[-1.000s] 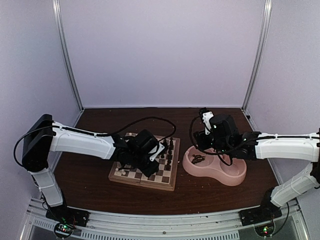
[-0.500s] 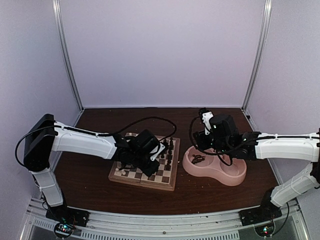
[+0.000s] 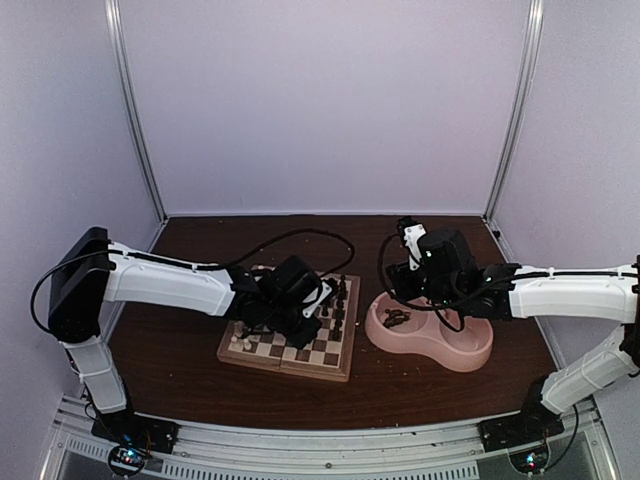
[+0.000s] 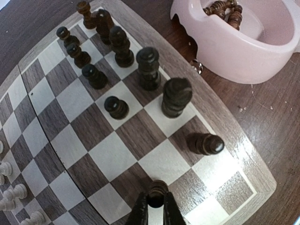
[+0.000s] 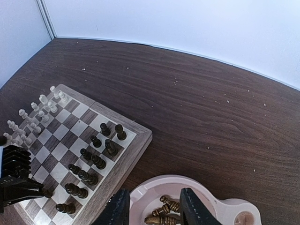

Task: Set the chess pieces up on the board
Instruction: Move the pawn to e7.

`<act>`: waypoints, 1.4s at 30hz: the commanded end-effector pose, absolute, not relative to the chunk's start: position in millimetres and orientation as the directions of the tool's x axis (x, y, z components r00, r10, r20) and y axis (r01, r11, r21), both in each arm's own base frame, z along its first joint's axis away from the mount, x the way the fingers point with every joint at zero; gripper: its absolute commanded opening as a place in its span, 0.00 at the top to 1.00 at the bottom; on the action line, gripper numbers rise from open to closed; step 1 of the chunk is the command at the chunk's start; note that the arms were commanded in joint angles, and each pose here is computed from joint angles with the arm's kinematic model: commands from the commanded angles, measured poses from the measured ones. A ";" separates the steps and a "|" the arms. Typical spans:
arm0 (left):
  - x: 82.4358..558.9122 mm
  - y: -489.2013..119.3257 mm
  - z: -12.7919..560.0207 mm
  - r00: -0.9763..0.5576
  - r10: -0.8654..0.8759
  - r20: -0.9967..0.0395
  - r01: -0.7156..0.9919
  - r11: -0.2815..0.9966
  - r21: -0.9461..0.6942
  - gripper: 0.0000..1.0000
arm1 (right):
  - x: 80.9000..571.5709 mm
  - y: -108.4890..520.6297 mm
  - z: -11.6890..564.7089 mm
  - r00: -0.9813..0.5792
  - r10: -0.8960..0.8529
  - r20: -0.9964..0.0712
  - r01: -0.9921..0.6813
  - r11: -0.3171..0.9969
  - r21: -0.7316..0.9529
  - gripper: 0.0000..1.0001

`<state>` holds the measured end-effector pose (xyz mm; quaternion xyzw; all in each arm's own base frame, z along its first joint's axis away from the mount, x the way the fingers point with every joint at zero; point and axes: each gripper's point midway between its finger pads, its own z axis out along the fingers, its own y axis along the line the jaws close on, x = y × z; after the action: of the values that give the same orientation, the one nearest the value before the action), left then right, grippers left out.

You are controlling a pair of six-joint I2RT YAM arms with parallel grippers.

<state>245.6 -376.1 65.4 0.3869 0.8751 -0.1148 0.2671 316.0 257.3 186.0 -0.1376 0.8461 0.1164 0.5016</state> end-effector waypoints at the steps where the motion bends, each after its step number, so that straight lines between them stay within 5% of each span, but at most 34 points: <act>1: 261.5 -392.2 82.3 -0.526 0.583 -0.619 0.731 0.682 0.022 0.93 | 318.9 255.1 189.2 -0.459 -0.095 -0.883 -0.336 0.939 0.074 0.62; 42: 288.7 -405.9 72.6 -0.498 0.603 -0.623 0.719 0.689 0.092 0.94 | 318.2 255.5 190.0 -0.463 -0.087 -0.882 -0.342 0.935 0.088 0.62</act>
<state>276.8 -400.7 63.5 0.3877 0.8659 -0.0912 0.3026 317.9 255.1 185.7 -0.1332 0.8473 0.1176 0.5005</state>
